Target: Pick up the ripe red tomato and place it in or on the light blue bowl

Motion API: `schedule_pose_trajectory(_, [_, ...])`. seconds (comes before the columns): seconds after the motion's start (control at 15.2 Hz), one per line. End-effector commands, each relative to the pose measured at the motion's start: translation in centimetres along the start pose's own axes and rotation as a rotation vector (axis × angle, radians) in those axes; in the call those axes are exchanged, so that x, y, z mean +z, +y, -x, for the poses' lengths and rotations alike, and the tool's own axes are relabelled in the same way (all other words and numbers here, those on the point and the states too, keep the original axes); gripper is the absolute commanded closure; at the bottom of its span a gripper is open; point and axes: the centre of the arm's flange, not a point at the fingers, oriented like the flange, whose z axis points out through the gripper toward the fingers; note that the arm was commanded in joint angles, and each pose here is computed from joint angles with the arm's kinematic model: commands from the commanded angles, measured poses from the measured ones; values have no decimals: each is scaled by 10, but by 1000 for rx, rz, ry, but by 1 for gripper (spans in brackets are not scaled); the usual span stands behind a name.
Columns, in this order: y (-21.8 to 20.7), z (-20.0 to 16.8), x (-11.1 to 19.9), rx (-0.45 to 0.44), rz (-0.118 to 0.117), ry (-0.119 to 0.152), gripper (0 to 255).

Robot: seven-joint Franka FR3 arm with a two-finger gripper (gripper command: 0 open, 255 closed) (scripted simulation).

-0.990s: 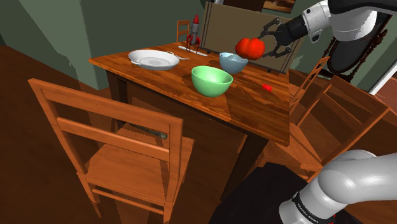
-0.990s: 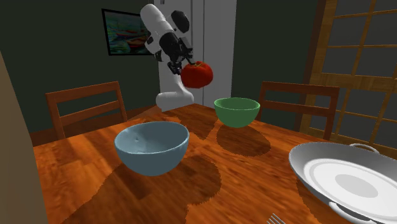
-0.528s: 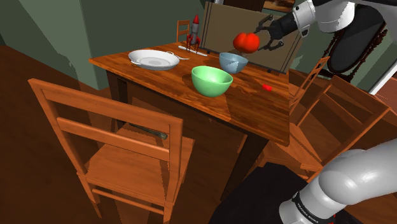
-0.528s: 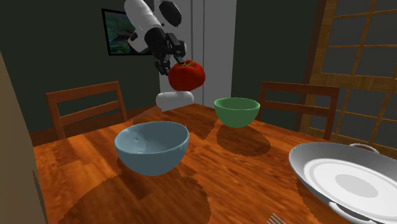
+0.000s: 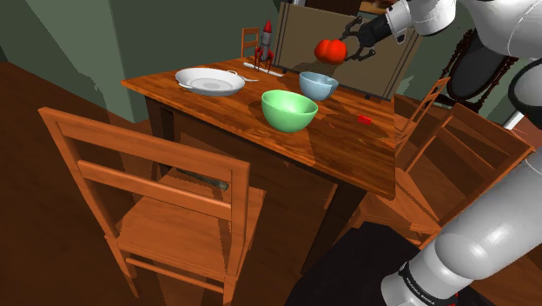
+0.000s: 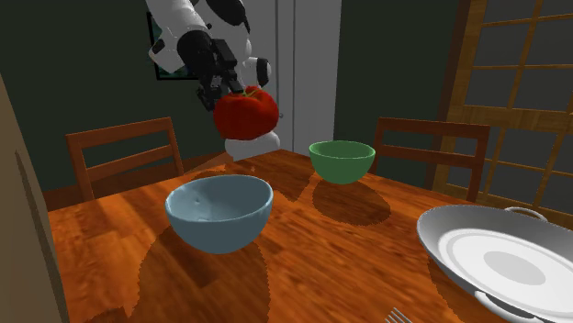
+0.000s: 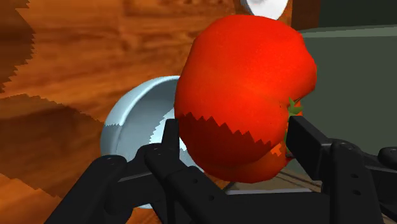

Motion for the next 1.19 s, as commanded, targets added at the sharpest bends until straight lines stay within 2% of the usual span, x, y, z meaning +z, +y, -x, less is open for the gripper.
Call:
schedule_pose_trajectory(0.0, [-8,-26,6,-2,0,0,255])
schedule_pose_trajectory(0.26, [-29,-78,20,-2,0,0,255])
schedule_pose_trajectory(1.12, [21,-81,67,-2,0,0,255])
